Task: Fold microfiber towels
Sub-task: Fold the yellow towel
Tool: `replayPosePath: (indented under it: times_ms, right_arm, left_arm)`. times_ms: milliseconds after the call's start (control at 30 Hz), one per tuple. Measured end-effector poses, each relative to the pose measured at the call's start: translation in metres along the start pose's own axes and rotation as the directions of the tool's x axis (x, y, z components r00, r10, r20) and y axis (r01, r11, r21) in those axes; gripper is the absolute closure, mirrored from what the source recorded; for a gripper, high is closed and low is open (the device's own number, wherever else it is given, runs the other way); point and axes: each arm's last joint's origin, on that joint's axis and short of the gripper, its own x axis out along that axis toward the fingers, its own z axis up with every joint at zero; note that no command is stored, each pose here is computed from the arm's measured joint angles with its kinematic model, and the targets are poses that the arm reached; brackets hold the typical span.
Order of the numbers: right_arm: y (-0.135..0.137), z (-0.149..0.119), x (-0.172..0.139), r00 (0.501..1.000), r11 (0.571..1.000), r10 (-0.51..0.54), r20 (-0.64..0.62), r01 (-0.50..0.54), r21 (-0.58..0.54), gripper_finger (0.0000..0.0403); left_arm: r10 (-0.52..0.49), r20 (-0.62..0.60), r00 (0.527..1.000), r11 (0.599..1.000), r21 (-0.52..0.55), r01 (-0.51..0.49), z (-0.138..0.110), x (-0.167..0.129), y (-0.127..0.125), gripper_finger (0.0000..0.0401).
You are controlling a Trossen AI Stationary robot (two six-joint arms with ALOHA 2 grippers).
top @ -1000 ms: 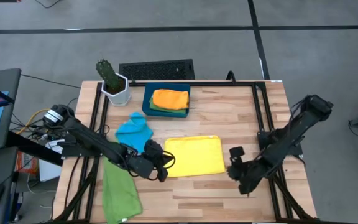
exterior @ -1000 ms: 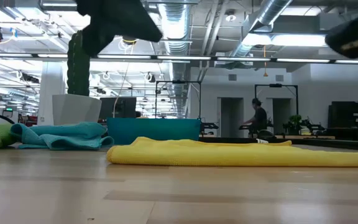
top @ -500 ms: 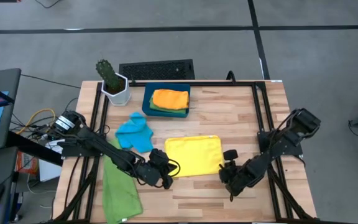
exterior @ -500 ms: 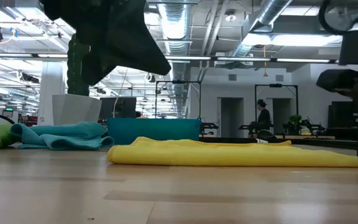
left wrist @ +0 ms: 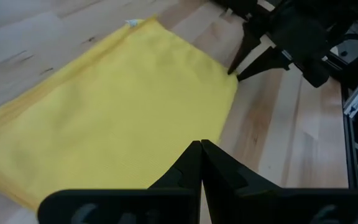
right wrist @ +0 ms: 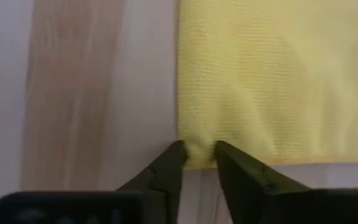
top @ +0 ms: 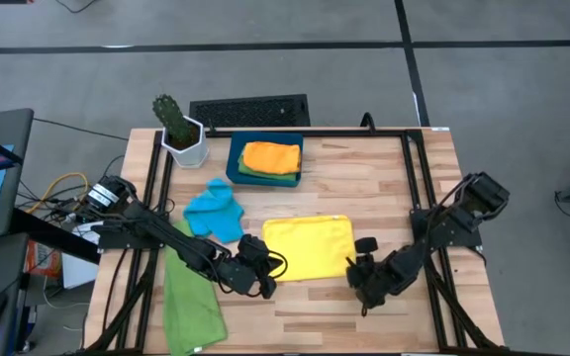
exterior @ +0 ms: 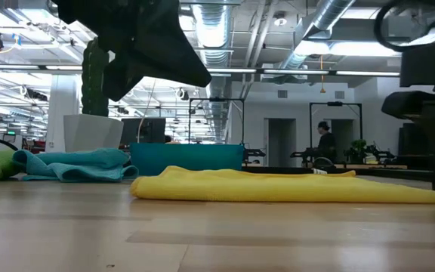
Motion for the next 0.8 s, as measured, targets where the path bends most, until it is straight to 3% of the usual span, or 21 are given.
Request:
replayPosePath:
  times_ms: [200,433,800]
  right_arm:
    - [-0.008,0.003,-0.005,0.999,0.998,0.049,-0.007,-0.049,0.033,0.0387]
    - [-0.020,0.010,-0.026,0.998,0.996,0.056,-0.003,-0.055,0.063,0.0373]
    - [-0.020,0.055,-0.042,0.990,0.993,0.105,0.092,-0.099,-0.069,0.0378]
  left_arm:
    - [0.012,0.015,1.000,1.000,-0.001,-0.012,0.000,0.000,0.000,0.0401]
    - [0.009,0.020,1.000,1.000,-0.006,-0.009,0.001,0.000,0.000,0.0401]
    - [-0.032,0.037,0.999,0.998,-0.046,0.034,-0.010,0.025,-0.001,0.0401]
